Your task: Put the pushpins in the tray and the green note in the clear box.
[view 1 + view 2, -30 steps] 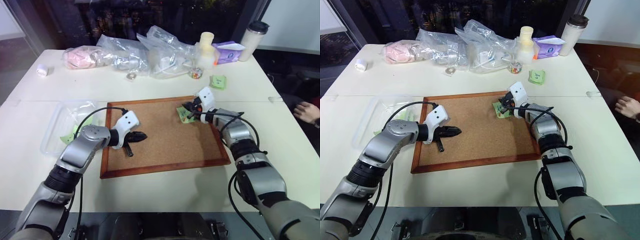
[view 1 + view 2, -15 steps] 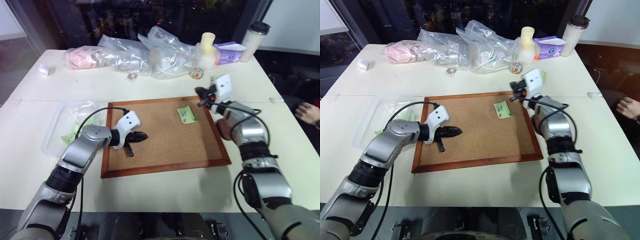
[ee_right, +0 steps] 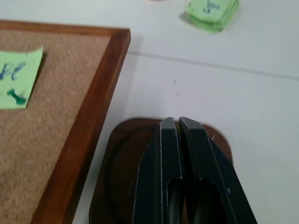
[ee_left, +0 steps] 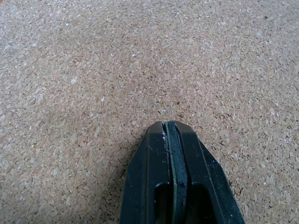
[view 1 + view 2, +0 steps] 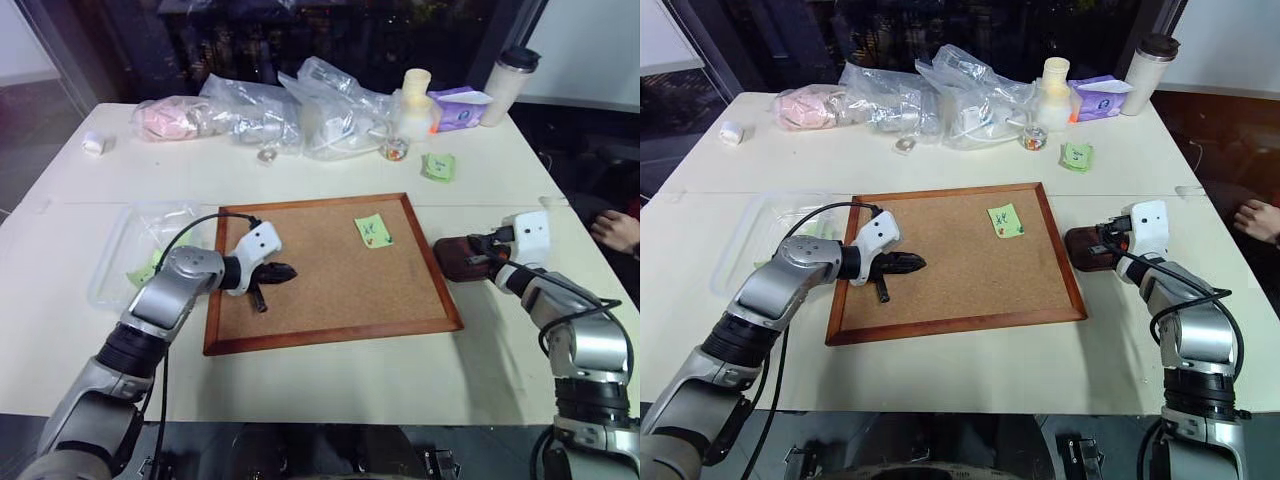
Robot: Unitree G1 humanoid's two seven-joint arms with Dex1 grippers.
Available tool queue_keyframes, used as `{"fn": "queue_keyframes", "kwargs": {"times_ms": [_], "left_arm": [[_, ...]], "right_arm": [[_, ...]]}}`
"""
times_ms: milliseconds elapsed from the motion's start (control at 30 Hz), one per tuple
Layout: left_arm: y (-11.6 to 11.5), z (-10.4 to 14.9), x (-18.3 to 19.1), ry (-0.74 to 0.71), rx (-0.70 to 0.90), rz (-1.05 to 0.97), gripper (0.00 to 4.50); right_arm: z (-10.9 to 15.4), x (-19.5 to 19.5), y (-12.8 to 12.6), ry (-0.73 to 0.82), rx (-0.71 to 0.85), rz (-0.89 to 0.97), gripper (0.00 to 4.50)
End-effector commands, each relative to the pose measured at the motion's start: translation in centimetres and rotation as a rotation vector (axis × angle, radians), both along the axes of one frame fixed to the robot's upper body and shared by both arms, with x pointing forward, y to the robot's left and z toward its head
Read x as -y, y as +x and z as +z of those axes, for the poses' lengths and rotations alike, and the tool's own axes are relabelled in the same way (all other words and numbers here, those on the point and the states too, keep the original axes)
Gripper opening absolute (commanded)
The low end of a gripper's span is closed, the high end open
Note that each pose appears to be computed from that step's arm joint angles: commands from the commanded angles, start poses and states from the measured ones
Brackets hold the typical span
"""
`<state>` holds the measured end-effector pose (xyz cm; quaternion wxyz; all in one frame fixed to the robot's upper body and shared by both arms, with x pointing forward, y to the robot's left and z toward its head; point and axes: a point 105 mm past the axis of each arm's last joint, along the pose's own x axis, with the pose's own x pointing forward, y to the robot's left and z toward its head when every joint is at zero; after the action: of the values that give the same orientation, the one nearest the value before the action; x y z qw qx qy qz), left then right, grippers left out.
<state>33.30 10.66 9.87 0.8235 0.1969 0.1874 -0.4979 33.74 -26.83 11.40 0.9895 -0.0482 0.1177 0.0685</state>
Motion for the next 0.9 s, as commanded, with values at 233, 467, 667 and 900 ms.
{"fn": "queue_keyframes", "kwargs": {"times_ms": [233, 467, 667, 900], "left_arm": [[0.1, -1.5, -0.3, 0.044, -0.043, 0.011, 0.00], [0.1, -1.6, -0.3, 0.040, -0.044, 0.013, 0.00], [0.1, -1.7, -0.3, 0.042, -0.043, 0.013, 0.00], [0.1, -1.6, -0.2, 0.044, -0.043, 0.008, 0.00]], "right_arm": [[1.2, 0.1, -0.2, 0.008, 0.039, -0.003, 1.36], [1.8, 0.2, -0.4, 0.009, 0.056, -0.001, 4.46], [2.3, 0.2, -0.4, 0.013, 0.069, 0.004, 4.46], [3.0, -5.1, 0.3, 0.033, 0.099, 0.243, 4.46]]}}
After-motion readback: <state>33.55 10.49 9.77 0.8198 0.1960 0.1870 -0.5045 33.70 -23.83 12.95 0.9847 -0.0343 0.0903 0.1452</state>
